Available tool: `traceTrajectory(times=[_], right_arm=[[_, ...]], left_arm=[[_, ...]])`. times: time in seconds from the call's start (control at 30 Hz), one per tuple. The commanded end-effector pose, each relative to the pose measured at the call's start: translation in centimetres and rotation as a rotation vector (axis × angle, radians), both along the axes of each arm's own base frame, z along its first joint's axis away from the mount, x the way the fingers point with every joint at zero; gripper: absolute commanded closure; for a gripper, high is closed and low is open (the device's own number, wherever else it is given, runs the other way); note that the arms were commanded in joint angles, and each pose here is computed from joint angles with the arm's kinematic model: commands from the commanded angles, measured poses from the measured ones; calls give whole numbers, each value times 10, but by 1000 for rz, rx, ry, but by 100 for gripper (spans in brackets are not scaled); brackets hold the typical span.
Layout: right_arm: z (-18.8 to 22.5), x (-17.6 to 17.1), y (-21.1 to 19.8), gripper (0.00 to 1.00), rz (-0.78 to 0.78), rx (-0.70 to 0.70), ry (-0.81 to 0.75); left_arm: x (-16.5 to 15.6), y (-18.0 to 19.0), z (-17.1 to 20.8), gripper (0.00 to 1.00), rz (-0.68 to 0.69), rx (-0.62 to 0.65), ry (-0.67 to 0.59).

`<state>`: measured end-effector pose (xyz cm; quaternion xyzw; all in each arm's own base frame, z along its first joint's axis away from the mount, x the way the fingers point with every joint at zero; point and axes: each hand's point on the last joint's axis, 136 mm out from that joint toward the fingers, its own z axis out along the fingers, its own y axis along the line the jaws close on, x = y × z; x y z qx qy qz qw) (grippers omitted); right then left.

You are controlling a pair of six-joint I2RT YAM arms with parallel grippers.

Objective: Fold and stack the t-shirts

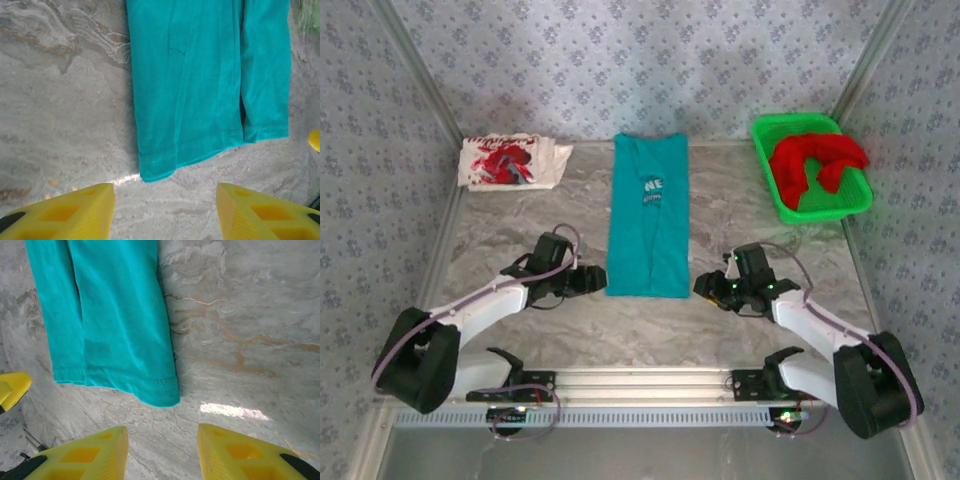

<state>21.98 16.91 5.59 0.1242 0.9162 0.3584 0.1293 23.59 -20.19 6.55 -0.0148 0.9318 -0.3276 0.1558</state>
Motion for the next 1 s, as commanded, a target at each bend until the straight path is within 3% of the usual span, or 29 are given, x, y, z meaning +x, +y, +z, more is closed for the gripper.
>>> traceTrajectory(times=[0.0,0.13,0.6,0.97], right_arm=[[5,11,11,57,28,42,-34],[-2,16,17,57,33,64,-28],[-10,22,17,59,10,51,-35],[-19,23,14,60,3,33,-13]], left_arm=[[2,-13,-3,47,-26,-32,3],[4,-22,-1,53,-41,-45,-4],[5,-17,-24,55,-45,81,64],[7,-37,-28,59,-66,44,86]])
